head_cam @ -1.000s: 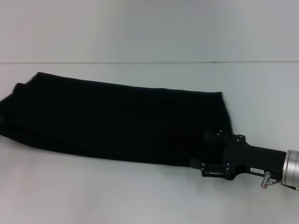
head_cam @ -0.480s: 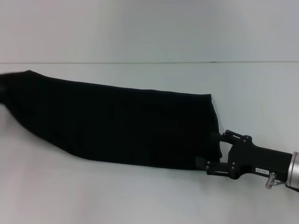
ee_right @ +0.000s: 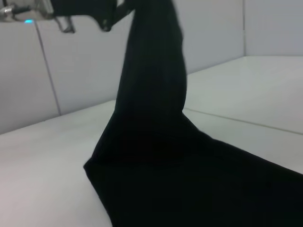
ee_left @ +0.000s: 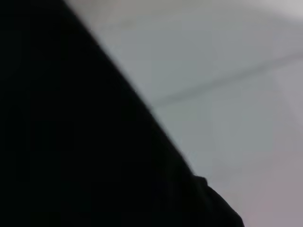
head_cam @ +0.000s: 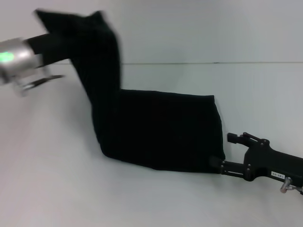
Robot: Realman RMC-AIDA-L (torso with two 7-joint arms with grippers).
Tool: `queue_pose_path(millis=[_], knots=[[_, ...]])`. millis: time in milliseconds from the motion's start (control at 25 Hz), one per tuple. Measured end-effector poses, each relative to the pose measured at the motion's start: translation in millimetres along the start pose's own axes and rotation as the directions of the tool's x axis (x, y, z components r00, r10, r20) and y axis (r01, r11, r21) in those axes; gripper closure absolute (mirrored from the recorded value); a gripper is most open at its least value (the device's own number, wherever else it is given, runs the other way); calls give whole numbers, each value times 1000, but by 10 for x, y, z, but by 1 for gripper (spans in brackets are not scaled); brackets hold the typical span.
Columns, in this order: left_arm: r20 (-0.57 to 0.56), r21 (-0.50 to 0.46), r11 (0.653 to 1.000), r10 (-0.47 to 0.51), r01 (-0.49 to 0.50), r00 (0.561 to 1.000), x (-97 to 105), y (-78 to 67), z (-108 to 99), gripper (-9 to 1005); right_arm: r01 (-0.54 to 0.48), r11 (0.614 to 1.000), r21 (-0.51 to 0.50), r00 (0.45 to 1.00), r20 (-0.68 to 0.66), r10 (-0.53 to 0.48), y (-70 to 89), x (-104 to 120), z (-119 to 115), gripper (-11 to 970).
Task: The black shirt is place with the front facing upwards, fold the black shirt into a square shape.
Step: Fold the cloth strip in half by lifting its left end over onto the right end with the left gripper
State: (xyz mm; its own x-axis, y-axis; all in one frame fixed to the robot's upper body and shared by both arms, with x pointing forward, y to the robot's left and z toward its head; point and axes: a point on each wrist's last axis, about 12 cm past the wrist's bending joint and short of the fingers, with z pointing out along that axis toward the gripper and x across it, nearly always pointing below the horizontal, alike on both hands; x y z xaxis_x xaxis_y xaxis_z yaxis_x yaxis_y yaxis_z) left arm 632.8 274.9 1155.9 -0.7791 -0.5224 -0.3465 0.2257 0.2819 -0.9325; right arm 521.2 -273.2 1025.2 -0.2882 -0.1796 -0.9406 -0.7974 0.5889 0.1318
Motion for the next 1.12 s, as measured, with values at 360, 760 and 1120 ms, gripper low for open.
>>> queue_pose_path(millis=[360, 760, 1120], knots=[[-244, 17, 999, 45, -42, 969, 799, -77, 890, 883, -40, 998, 55, 999, 14, 39, -13, 83, -107, 12], [-311, -58, 996, -87, 73, 946, 1450, 343, 827, 866, -71, 991, 112, 997, 13, 70, -45, 116, -65, 15], [-307, -52, 997, -71, 58, 949, 1450, 352, 817, 851, -81, 975, 206, 996, 53, 72, -212, -54, 146, 14]])
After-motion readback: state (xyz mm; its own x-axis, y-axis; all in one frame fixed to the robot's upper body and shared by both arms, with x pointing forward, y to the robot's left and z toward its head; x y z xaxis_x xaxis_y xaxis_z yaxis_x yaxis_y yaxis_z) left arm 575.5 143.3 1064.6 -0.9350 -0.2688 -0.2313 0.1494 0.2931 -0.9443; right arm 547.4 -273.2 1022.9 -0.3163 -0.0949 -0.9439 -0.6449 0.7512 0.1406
